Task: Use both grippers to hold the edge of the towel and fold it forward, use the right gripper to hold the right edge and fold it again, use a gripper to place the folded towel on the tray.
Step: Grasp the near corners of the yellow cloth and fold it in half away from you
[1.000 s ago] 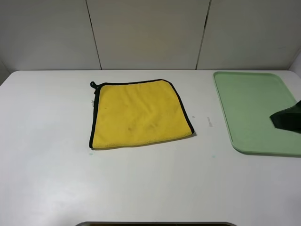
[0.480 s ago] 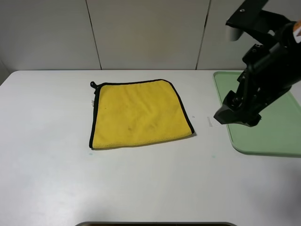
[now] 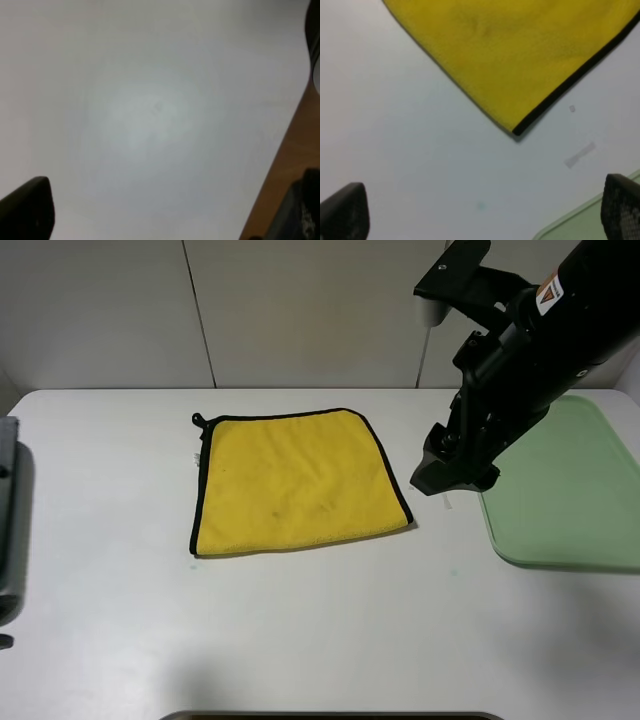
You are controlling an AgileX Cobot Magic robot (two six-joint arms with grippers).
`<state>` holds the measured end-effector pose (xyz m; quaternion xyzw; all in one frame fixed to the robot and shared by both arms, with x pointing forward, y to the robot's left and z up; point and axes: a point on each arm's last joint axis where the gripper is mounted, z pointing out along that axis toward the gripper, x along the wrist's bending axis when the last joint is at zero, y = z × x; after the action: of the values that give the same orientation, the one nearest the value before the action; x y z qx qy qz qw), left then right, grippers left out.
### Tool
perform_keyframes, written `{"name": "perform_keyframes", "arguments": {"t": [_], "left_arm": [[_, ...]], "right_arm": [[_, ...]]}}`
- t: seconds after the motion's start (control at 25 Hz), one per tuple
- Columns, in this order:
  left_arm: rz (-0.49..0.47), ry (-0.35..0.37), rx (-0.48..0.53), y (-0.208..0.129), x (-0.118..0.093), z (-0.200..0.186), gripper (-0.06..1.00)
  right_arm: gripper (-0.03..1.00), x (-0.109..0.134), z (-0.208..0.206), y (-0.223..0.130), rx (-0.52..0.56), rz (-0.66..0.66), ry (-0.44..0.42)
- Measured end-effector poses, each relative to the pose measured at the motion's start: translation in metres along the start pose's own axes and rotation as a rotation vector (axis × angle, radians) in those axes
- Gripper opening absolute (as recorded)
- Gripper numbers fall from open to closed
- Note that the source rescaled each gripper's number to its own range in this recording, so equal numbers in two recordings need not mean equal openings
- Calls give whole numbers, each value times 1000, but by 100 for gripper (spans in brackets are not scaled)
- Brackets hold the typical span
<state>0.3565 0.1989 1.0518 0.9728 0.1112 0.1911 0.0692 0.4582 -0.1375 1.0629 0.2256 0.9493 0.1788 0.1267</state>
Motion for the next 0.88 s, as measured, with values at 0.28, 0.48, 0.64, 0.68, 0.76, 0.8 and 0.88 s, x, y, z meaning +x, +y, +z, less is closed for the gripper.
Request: {"name": "perform_keyframes", "arguments": {"t": [0.28,0.48,0.64,0.68,0.76,0.8,0.88], "left_arm": [[-62,-78,-45,16,18,35,94],[-79,-75,-43,21,35,60,92],[-99,-65,-55,31,52,68,88],[-113,-64,-65,33,57,70,86],[-141,-76,-81,38,65,76,84],[-144,-84,-83,39,67,80,83],[-146,-94,-87,41,72,88,82]], "right_arm": [[100,1,0,1,-2,-26,3],[100,-1,3,3,-13,-79,-5],[100,-2,22,5,27,-124,24],[100,-3,30,6,40,-133,33],[100,-4,41,7,55,-156,42],[100,-5,46,7,61,-168,45],[100,-6,55,8,68,-195,51]]}}
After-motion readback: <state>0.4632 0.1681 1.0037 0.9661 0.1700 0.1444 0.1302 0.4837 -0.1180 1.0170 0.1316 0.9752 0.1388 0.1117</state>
